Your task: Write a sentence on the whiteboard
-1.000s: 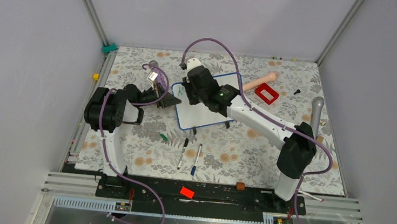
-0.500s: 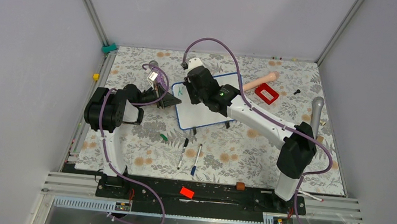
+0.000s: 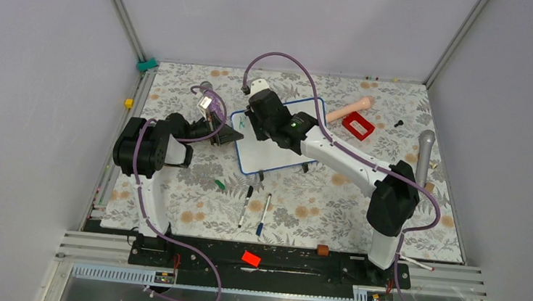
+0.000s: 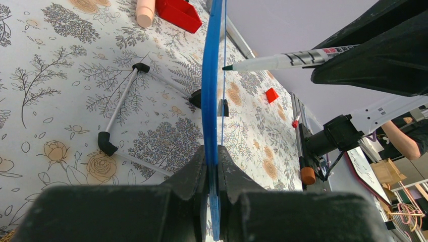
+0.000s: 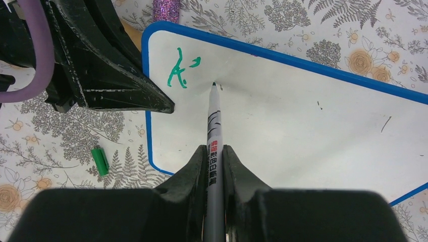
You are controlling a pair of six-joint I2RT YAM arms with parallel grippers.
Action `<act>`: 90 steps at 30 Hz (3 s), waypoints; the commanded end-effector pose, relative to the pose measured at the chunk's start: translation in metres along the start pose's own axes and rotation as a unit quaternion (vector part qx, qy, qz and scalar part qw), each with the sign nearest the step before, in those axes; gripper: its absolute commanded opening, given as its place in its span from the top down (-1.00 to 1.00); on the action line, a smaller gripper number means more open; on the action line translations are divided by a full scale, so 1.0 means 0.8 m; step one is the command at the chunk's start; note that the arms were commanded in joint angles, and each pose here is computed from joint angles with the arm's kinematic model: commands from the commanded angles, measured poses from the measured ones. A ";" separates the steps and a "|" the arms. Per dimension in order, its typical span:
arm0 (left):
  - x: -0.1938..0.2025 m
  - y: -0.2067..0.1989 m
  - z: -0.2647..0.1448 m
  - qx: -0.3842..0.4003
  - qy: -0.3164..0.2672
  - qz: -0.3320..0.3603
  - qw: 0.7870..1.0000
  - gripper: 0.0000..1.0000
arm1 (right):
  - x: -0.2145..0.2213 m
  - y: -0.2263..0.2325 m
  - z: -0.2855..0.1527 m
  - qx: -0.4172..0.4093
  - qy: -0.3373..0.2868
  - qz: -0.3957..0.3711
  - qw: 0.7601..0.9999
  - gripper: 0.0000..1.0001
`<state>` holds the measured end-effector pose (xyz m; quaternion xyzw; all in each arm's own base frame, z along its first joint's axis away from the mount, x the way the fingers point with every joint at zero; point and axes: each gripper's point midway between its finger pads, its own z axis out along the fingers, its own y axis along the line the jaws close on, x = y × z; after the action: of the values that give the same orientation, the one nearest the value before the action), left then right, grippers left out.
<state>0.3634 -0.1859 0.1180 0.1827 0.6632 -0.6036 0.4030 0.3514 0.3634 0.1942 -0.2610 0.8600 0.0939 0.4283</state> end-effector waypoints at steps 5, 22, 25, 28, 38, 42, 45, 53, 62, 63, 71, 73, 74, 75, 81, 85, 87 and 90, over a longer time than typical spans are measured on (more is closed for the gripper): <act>0.018 -0.003 -0.003 0.017 0.021 0.043 0.999 1.00 | -0.024 -0.008 -0.003 0.009 -0.020 0.002 1.000 1.00; 0.019 -0.003 -0.003 0.016 0.021 0.043 0.999 1.00 | -0.014 -0.010 0.007 0.023 0.003 0.003 1.000 1.00; 0.019 -0.002 -0.003 0.017 0.021 0.043 0.999 1.00 | -0.012 -0.014 0.007 0.030 0.006 0.003 1.000 1.00; 0.018 -0.003 -0.003 0.017 0.021 0.044 0.999 1.00 | -0.010 -0.020 0.006 0.040 0.009 0.003 0.999 1.00; 0.018 -0.003 -0.003 0.016 0.021 0.044 0.999 1.00 | -0.016 -0.028 0.004 0.049 0.003 0.009 0.999 1.00; 0.019 -0.003 -0.003 0.016 0.021 0.044 0.999 1.00 | -0.019 -0.029 0.005 0.050 0.002 0.011 0.999 1.00; 0.018 -0.003 -0.003 0.016 0.021 0.045 0.999 1.00 | -0.022 -0.028 0.005 0.047 0.000 0.013 0.999 1.00; 0.018 -0.004 -0.003 0.016 0.020 0.045 0.999 1.00 | -0.029 -0.019 0.008 0.030 -0.003 0.017 0.999 1.00; 0.019 -0.003 -0.003 0.017 0.021 0.045 0.999 1.00 | -0.025 -0.008 0.009 0.006 0.004 0.018 1.000 1.00; 0.018 -0.004 -0.003 0.017 0.021 0.045 0.999 1.00 | -0.023 -0.007 0.009 0.004 0.007 0.017 1.000 1.00; 0.018 -0.004 -0.003 0.017 0.021 0.045 0.999 1.00 | -0.011 -0.003 0.008 -0.006 0.020 0.014 1.000 1.00; 0.018 -0.004 -0.003 0.017 0.021 0.045 0.999 1.00 | -0.007 -0.004 0.008 -0.006 0.025 0.013 1.000 1.00; 0.018 -0.004 -0.003 0.016 0.020 0.045 0.999 1.00 | -0.005 -0.004 0.008 -0.006 0.028 0.013 1.000 1.00; 0.018 -0.004 -0.003 0.016 0.021 0.045 0.999 1.00 | -0.002 -0.004 0.008 -0.006 0.030 0.012 0.999 1.00; 0.019 -0.004 -0.003 0.017 0.021 0.045 0.999 1.00 | 0.010 -0.006 0.008 -0.003 0.045 0.006 0.999 1.00; 0.019 -0.003 -0.003 0.016 0.021 0.045 0.999 1.00 | 0.013 -0.007 0.008 -0.001 0.050 0.002 0.999 1.00; 0.019 -0.003 -0.003 0.016 0.021 0.045 0.999 1.00 | 0.014 -0.010 0.007 0.003 0.051 0.000 0.999 1.00; 0.018 -0.003 -0.003 0.016 0.020 0.046 0.999 1.00 | 0.013 -0.015 0.006 0.013 0.051 -0.003 0.999 1.00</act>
<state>0.3640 -0.1855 0.1178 0.1810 0.6638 -0.6032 0.4034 0.3525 0.3612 0.1897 -0.2630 0.8765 0.0886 0.3933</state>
